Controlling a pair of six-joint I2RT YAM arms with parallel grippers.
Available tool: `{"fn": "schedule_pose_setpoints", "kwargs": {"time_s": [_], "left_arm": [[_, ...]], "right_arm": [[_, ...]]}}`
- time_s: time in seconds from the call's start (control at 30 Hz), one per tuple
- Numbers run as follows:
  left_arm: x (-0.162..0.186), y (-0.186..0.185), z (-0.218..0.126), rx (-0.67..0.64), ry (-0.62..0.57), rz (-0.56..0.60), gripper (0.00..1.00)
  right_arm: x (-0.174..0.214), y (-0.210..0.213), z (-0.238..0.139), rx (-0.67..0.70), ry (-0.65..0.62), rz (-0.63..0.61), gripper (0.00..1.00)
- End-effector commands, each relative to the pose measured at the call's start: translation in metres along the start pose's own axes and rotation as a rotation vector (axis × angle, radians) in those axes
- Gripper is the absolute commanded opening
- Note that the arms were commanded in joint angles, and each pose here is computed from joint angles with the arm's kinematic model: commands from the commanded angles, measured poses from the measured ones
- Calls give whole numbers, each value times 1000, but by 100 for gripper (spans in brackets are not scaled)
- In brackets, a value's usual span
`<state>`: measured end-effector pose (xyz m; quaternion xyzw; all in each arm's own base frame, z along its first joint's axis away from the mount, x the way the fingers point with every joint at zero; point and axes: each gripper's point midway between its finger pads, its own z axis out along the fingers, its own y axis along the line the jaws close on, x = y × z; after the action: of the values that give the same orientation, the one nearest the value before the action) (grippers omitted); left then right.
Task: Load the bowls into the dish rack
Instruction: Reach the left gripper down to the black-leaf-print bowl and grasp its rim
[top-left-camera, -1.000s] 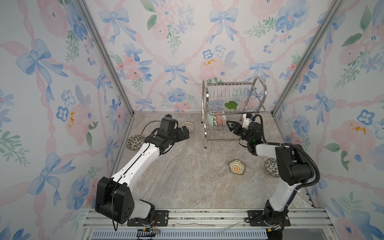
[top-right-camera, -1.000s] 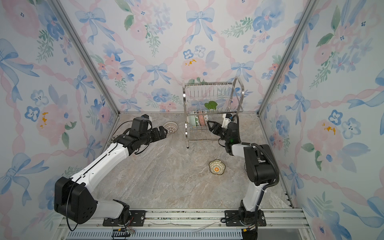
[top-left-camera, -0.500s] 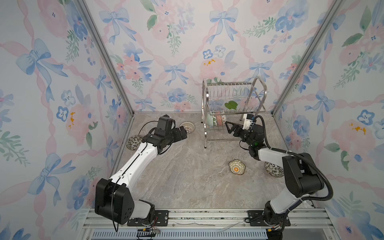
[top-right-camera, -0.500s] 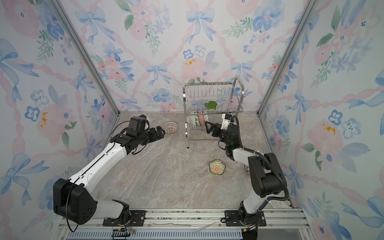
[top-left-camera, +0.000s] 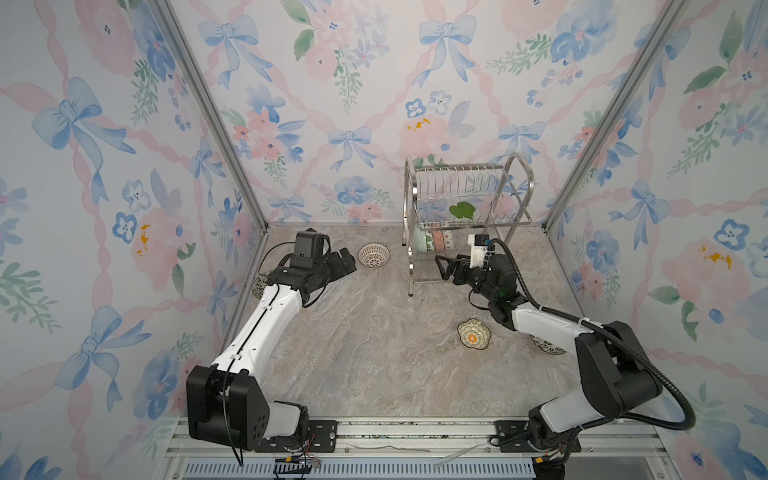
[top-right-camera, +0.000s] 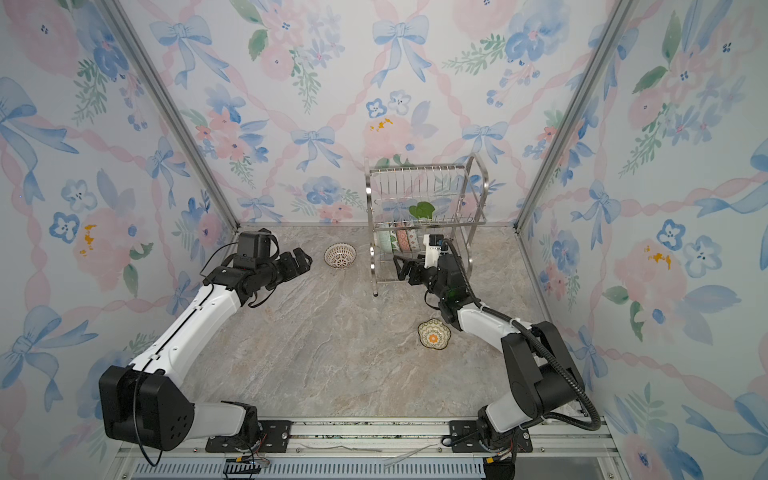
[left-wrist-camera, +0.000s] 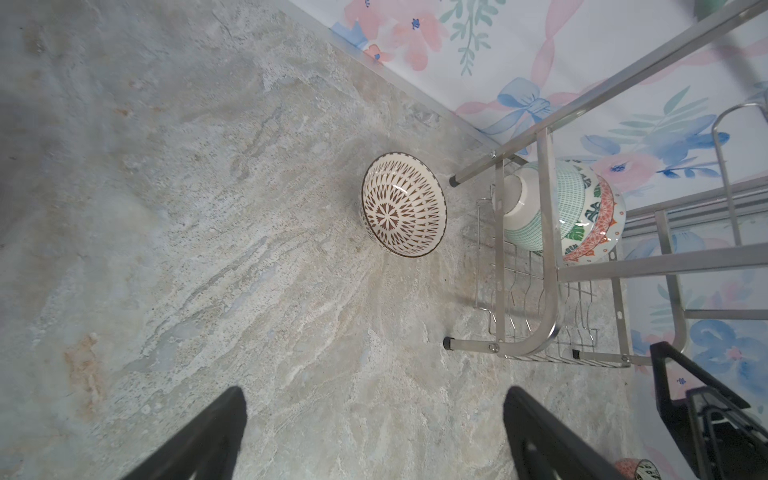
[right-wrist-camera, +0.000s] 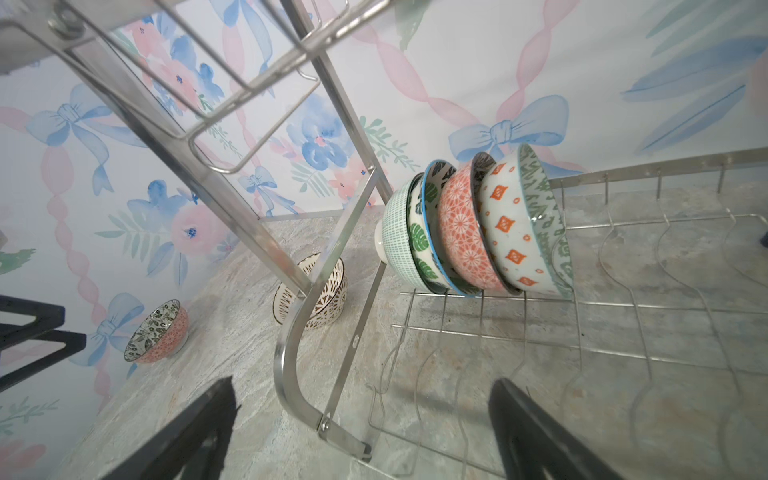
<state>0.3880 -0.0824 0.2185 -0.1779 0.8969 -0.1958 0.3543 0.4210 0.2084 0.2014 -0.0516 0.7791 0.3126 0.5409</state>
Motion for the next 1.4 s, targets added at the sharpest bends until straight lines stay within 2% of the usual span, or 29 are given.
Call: {"fn": "schedule_pose_setpoints", "kwargs": {"time_s": [0.0, 0.23, 0.5, 0.7, 0.87, 1.17, 1.37], "left_arm": [[-2, 25, 8, -67, 9, -16, 98], [-12, 79, 24, -160, 28, -120, 98], [-42, 161, 10, -363, -59, -219, 98], [-42, 205, 3, -490, -33, -250, 98], [-24, 241, -4, -569, 0, -277, 98], [-11, 277, -23, -640, 17, -309, 98], [-9, 283, -19, -617, 30, -349, 96]], "right_arm": [[15, -1, -7, 43, 36, -32, 97], [32, 25, -16, 46, 72, -116, 97], [39, 78, -32, -9, 105, -266, 97], [41, 98, -32, -61, 127, -296, 97], [44, 109, -28, -76, 164, -316, 96], [51, 114, -26, -81, 192, -319, 96], [53, 106, -26, -41, 205, -340, 97]]}}
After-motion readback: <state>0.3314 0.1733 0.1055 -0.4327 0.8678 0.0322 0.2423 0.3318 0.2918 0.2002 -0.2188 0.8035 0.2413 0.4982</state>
